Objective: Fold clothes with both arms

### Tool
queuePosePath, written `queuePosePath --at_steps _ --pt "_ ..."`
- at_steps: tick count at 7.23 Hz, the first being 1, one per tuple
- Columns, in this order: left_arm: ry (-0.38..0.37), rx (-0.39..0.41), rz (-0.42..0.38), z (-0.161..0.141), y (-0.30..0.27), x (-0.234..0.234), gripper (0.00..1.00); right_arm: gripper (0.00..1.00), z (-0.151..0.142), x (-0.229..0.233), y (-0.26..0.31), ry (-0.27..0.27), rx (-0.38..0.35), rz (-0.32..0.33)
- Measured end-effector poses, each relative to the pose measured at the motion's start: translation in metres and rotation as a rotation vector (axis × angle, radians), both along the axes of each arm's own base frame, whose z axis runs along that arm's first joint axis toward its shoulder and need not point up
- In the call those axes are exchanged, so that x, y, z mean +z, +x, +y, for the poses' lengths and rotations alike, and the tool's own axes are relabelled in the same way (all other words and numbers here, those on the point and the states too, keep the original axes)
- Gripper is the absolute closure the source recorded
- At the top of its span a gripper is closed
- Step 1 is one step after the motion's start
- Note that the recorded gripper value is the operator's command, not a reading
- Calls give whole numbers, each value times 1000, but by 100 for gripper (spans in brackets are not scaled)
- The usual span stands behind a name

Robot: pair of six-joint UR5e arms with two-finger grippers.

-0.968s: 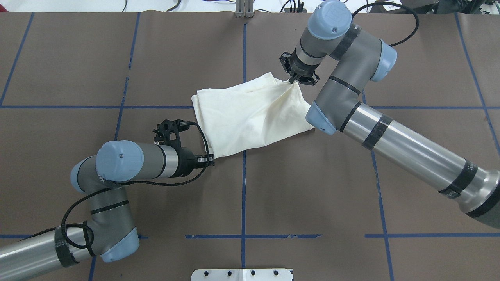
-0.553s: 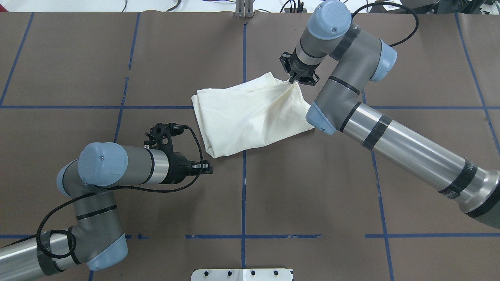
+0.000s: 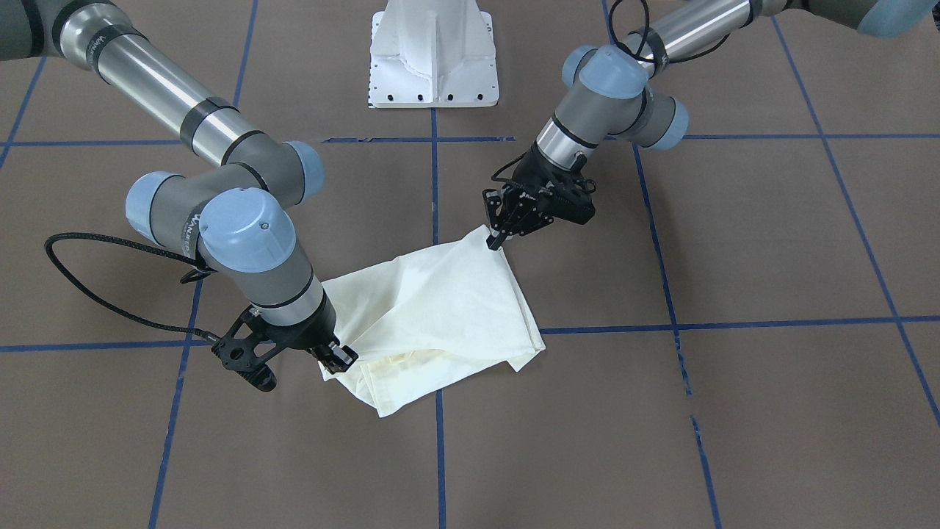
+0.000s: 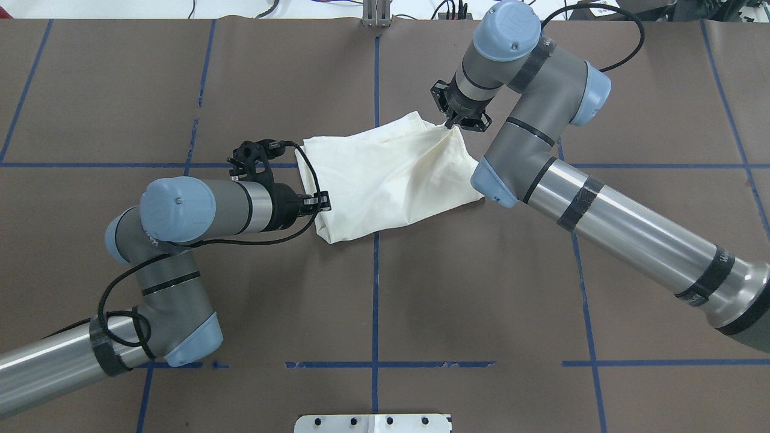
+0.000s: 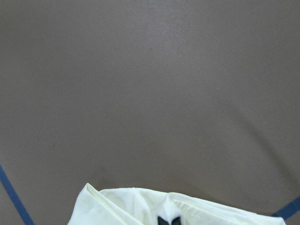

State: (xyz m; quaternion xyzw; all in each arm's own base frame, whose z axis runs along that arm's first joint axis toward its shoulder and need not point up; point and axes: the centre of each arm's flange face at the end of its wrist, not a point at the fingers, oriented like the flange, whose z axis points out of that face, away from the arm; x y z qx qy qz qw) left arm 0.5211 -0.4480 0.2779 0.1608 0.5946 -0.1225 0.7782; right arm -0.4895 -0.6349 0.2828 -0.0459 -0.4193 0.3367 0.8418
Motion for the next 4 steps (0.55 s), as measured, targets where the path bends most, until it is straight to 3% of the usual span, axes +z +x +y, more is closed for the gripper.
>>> queuePosePath --at_steps 4 --pt "14 -81 -109 -54 20 53 100 100 -1 3 -2 0 -2 1"
